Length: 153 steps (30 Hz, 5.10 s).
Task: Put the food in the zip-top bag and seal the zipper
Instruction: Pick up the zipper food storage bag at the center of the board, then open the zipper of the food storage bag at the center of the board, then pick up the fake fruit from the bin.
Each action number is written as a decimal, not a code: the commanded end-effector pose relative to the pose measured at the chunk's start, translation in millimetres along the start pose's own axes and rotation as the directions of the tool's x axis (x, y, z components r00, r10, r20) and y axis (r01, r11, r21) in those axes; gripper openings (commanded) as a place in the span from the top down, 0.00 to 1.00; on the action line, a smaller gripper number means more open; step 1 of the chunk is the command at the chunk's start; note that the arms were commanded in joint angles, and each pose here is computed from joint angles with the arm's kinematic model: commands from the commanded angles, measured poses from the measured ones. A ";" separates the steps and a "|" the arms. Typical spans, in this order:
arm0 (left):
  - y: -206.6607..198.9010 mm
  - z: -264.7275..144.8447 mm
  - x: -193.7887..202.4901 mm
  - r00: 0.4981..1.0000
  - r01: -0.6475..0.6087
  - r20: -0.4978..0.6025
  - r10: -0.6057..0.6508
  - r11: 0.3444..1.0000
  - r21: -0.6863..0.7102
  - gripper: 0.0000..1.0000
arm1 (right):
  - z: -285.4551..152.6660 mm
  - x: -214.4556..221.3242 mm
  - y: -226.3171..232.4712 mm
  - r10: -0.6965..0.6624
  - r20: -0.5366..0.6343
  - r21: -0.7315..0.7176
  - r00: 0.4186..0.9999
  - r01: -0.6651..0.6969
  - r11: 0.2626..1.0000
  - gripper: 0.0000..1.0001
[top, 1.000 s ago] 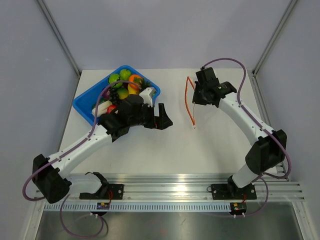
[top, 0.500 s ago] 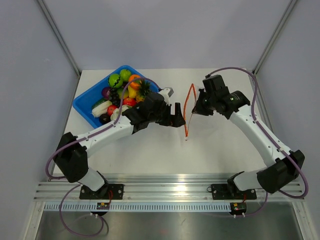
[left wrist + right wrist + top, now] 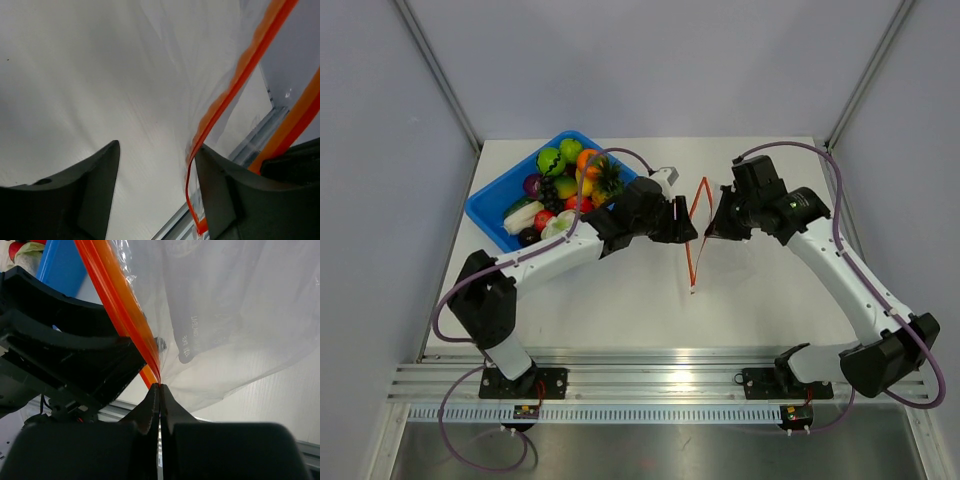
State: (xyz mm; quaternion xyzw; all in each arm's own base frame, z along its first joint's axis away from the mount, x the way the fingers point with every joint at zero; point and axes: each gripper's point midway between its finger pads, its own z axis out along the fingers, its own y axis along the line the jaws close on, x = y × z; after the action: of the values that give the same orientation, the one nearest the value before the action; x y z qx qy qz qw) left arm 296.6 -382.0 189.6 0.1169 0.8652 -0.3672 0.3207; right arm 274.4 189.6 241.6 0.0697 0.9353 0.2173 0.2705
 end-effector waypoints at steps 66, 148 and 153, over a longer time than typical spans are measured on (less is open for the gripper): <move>21.6 -49.3 -10.6 0.920 -0.354 -0.232 0.315 0.923 -0.153 1.00 | -82.9 -34.2 -14.7 -0.237 0.281 0.276 0.930 0.158 0.948 1.00; 271.6 -80.7 -206.5 0.895 0.403 0.340 -0.289 0.850 -0.339 0.13 | 15.9 -16.9 -3.6 -0.106 0.214 0.252 0.971 0.050 0.967 1.00; 292.1 -55.9 -203.1 0.907 0.382 0.309 -0.285 0.864 -0.327 0.15 | 14.1 -20.1 -4.1 -0.115 0.216 0.267 0.970 0.055 0.962 1.00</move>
State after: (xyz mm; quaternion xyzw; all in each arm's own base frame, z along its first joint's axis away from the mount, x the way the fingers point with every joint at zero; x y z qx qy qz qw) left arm 525.4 -120.0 156.5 -0.1750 0.9050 -0.2116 0.3249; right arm 291.9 187.8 222.7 0.0843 0.9284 0.0789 0.3532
